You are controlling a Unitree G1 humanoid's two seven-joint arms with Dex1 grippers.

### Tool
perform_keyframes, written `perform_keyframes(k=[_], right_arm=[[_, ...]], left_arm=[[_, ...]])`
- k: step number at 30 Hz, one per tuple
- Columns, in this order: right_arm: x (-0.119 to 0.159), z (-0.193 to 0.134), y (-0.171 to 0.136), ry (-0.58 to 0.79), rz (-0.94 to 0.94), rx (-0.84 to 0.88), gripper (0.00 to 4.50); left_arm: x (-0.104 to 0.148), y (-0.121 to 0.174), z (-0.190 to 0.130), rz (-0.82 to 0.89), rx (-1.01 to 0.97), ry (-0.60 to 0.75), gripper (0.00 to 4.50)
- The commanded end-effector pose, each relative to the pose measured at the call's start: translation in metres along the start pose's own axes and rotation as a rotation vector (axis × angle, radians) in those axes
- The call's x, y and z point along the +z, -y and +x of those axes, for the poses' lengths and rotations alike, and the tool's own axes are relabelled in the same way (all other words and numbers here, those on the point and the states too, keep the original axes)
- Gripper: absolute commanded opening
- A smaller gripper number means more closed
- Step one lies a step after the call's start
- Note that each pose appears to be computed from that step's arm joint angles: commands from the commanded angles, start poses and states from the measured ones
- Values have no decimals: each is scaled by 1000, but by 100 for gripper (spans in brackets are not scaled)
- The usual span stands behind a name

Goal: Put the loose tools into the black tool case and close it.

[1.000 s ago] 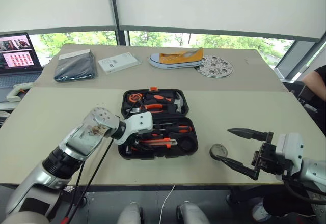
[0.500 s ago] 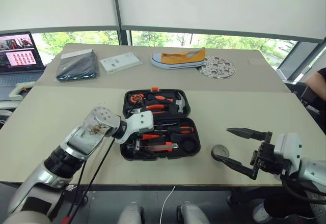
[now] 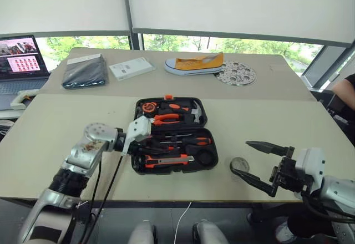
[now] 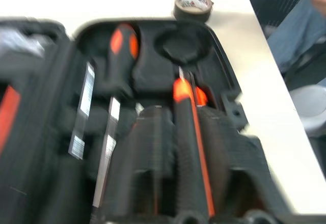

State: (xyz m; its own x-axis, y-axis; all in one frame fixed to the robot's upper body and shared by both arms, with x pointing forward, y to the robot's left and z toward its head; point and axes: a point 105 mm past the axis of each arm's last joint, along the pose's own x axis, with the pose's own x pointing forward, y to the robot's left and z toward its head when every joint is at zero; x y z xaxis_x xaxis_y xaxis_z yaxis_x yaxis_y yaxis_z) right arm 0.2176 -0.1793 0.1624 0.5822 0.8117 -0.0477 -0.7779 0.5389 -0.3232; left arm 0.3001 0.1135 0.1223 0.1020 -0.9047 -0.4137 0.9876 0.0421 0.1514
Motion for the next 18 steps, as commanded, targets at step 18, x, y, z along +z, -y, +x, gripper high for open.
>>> perform_keyframes(k=[18], right_arm=[[4,3,-1,21,-22,5,450]], left_arm=[[-79,8,19,-238,68,-320,2]])
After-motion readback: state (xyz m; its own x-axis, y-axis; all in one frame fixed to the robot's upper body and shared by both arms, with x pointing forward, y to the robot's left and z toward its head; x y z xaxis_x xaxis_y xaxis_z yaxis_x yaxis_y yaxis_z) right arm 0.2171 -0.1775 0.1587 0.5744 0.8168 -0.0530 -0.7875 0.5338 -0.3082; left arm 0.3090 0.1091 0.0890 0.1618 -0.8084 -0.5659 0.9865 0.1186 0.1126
